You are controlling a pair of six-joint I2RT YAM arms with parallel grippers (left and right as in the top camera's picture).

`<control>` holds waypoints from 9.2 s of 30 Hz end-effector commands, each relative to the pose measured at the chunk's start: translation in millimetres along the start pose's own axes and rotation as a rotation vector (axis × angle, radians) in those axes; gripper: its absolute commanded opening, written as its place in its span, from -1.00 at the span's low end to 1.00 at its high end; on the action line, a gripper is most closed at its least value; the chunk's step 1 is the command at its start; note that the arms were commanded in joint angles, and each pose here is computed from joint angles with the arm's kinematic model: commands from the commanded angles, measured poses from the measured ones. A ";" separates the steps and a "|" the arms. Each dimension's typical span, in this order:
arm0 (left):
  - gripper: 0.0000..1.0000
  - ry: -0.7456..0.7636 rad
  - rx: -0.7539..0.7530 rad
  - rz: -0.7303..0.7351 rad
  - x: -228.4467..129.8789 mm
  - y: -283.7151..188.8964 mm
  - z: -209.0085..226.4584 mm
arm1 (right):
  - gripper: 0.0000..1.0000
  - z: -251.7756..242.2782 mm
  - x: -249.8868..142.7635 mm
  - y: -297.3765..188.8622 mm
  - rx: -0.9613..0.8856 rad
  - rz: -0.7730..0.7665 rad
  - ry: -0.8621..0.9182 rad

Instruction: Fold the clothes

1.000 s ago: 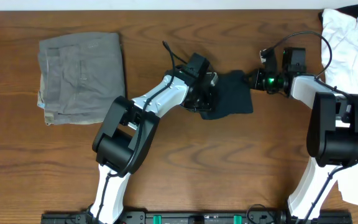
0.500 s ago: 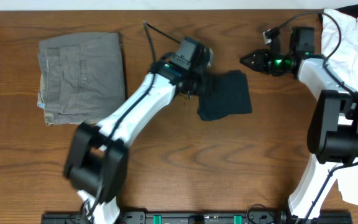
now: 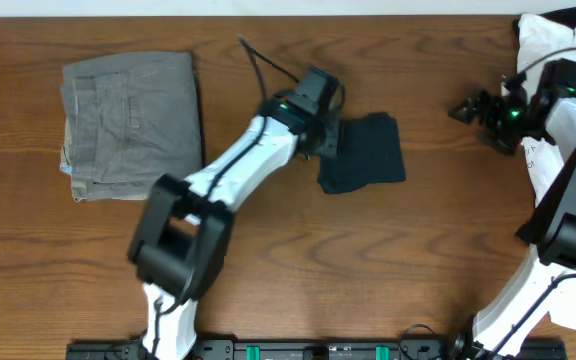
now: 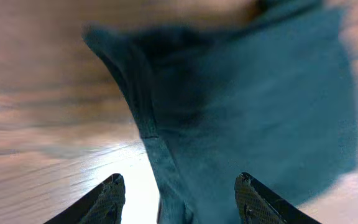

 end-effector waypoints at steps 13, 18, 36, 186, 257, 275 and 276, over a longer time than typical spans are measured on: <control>0.18 0.008 0.162 0.041 -19.6 43.8 9.6 | 0.99 -16.8 1.5 -4.8 -0.149 -0.021 0.019; 0.17 0.041 0.221 0.000 -20.5 46.6 3.2 | 0.98 -16.7 1.5 -4.6 -0.148 -0.021 0.018; 0.17 0.211 0.540 0.026 -24.6 33.6 34.3 | 0.98 -17.3 1.7 -4.9 -0.149 -0.021 0.020; 0.44 -0.215 0.120 0.126 -39.7 -25.8 25.2 | 0.99 -16.9 1.6 -4.7 -0.148 -0.021 0.019; -0.88 -0.047 0.294 -0.220 51.2 -96.3 117.8 | 0.98 -16.9 1.6 -4.7 -0.148 -0.021 0.019; -0.88 -0.058 0.463 -0.479 100.1 -200.5 218.5 | 0.98 -16.9 1.6 -4.7 -0.148 -0.021 0.019; -0.88 -0.072 0.475 -0.489 100.2 -206.2 226.1 | 0.99 -16.9 1.6 -4.7 -0.148 -0.021 0.019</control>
Point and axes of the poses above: each gripper's point midway between its finger pads, its own y axis out along the fingers, its own z axis along the line the jaws close on, x = y × z, the point moved 7 cm from there along -y, back along the fingers, and after that the axes turned 8 degrees about y, right-handed, at the moved point
